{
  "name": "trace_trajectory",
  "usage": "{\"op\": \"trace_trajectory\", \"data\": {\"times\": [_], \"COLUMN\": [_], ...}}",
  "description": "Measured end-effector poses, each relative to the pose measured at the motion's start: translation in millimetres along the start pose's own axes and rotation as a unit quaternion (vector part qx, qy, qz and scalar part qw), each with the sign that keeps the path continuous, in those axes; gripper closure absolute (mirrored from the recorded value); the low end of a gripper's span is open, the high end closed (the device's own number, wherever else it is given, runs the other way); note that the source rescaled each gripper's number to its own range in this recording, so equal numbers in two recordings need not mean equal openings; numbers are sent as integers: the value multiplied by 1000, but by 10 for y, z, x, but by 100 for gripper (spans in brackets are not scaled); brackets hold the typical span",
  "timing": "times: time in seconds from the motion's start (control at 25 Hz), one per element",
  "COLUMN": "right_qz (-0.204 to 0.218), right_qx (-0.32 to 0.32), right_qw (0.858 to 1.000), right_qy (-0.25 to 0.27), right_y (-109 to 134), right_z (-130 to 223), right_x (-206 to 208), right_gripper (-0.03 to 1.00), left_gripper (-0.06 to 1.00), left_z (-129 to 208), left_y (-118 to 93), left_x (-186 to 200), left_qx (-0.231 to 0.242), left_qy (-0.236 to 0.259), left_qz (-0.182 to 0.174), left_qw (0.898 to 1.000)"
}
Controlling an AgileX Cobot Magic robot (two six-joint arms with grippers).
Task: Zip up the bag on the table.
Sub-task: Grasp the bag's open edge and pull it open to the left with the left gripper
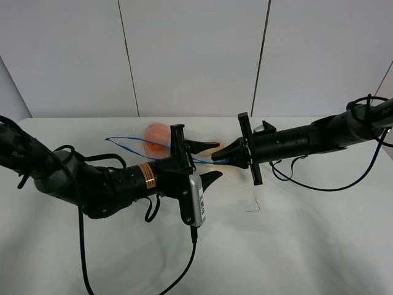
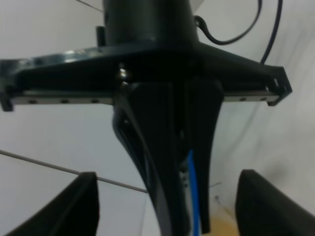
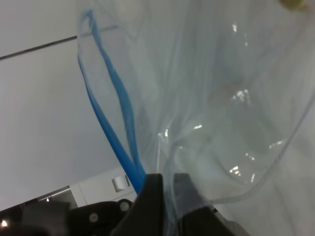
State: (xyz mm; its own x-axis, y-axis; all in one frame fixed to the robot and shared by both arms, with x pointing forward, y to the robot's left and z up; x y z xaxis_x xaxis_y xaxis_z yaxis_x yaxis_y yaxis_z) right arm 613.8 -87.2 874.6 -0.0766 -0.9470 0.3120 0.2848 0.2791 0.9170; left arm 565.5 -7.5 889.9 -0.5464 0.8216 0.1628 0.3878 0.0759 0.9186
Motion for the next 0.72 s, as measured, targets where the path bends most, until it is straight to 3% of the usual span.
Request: {"op": "trace_trajectory", "data": {"times": [0.28, 0.72], "right_qz": [0, 0], "right_qx": [0, 0], "right_qw": [1000, 1000], "right_qy": [0, 0], "right_y": [0, 0], "right_z": [0, 0], "right_x": [0, 0], "right_gripper": [97, 97], "left_gripper": [44, 58], "left_z": [14, 45], "left_y": [-19, -69], "left_x": [-3, -2], "left_qx": [1, 1], "left_qy": [3, 11], "left_qz": [4, 18], "left_qw": [1000, 1000]}}
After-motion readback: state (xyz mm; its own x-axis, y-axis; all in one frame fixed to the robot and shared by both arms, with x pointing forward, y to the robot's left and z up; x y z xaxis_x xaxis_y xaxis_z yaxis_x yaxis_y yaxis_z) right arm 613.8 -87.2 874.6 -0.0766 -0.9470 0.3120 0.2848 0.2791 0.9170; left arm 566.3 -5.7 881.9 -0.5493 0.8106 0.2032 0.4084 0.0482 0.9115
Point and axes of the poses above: a point on each arm's last joint axis where the gripper is mounted, x pointing back along that axis away from the gripper, y along the wrist's bending axis when the last joint is at zero, z = x × y, the point moved 9 cm from there along -x, pointing out along that axis toward the gripper, and after that the axes turned 5 degrees about -x, right-handed, at the moved point
